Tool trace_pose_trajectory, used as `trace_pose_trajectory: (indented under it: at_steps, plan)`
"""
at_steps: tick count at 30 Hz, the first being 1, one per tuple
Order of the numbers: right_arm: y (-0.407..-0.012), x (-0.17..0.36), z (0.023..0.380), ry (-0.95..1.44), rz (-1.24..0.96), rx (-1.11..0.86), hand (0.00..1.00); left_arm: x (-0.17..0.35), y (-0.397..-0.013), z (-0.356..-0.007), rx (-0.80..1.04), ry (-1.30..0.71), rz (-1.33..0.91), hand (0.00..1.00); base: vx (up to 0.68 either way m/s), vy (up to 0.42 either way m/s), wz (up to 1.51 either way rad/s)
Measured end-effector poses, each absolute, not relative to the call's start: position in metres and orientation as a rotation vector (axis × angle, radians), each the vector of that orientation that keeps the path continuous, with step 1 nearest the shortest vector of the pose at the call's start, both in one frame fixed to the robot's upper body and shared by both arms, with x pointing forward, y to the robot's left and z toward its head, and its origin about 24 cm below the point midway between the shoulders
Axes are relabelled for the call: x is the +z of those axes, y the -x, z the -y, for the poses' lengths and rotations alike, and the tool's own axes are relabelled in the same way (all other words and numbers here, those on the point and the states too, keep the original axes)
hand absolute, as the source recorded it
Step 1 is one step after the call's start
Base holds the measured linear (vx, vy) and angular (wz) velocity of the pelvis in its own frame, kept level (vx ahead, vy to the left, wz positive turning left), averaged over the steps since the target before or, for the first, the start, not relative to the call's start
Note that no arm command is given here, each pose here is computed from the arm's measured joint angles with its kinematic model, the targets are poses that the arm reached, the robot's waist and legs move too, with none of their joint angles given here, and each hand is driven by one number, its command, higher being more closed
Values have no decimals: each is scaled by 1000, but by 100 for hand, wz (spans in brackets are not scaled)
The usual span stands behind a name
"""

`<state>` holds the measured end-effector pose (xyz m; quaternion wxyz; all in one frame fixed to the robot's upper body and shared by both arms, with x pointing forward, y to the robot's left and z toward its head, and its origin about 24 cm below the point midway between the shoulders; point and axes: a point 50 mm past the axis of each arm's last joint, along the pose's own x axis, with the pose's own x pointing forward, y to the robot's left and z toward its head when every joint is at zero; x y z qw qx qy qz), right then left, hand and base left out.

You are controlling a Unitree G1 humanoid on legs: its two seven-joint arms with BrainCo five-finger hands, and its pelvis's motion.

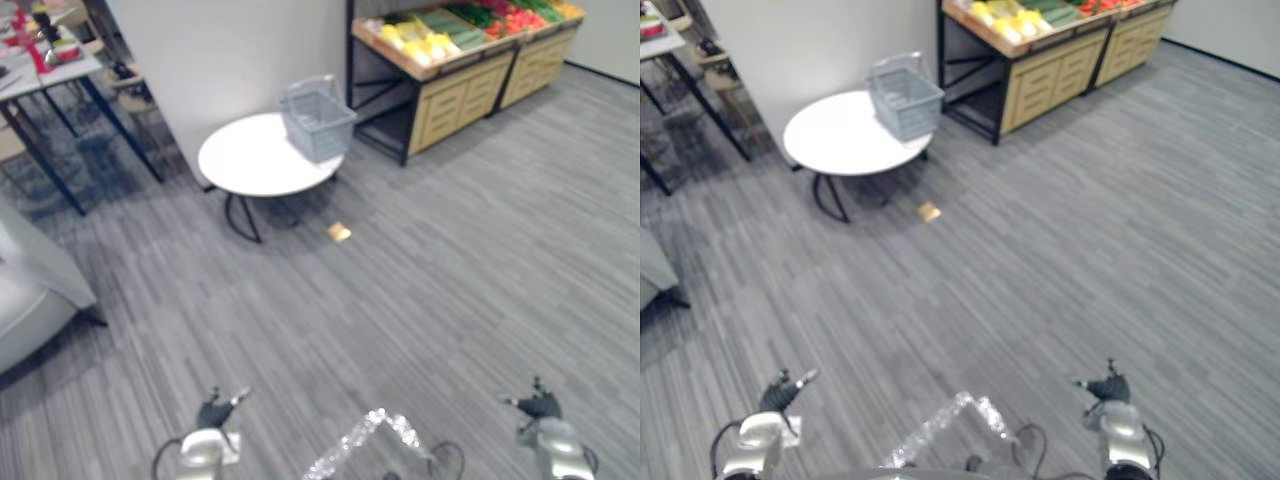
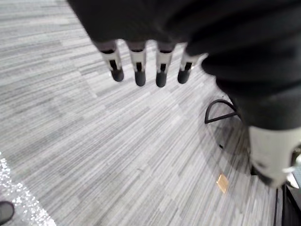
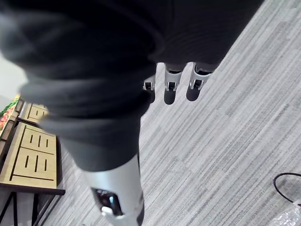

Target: Pick vegetable in the basket

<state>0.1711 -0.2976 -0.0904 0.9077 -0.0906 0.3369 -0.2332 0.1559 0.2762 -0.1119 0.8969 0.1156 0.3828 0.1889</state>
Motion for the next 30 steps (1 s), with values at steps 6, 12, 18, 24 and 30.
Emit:
trace_pose_trajectory:
  at_steps: [6,12,18,24,30]
  plan:
    - [-174,-90,295,212,-690,-434,0,-114,-153,-273,362,-249,-805,0,-54,-35,3]
    - [-174,-91,291,224,-695,-411,0,-118,-146,-271,349,-257,-826,0,-51,-40,4]
    - [-191,-83,289,217,-652,-405,0,-117,-149,-271,354,-257,-818,0,-32,-29,-3]
    - [-196,-83,286,206,-644,-399,0,-112,-158,-273,377,-225,-789,0,6,-46,4]
    - [-192,-86,282,233,-665,-365,0,-108,-164,-274,381,-224,-766,0,84,-117,1]
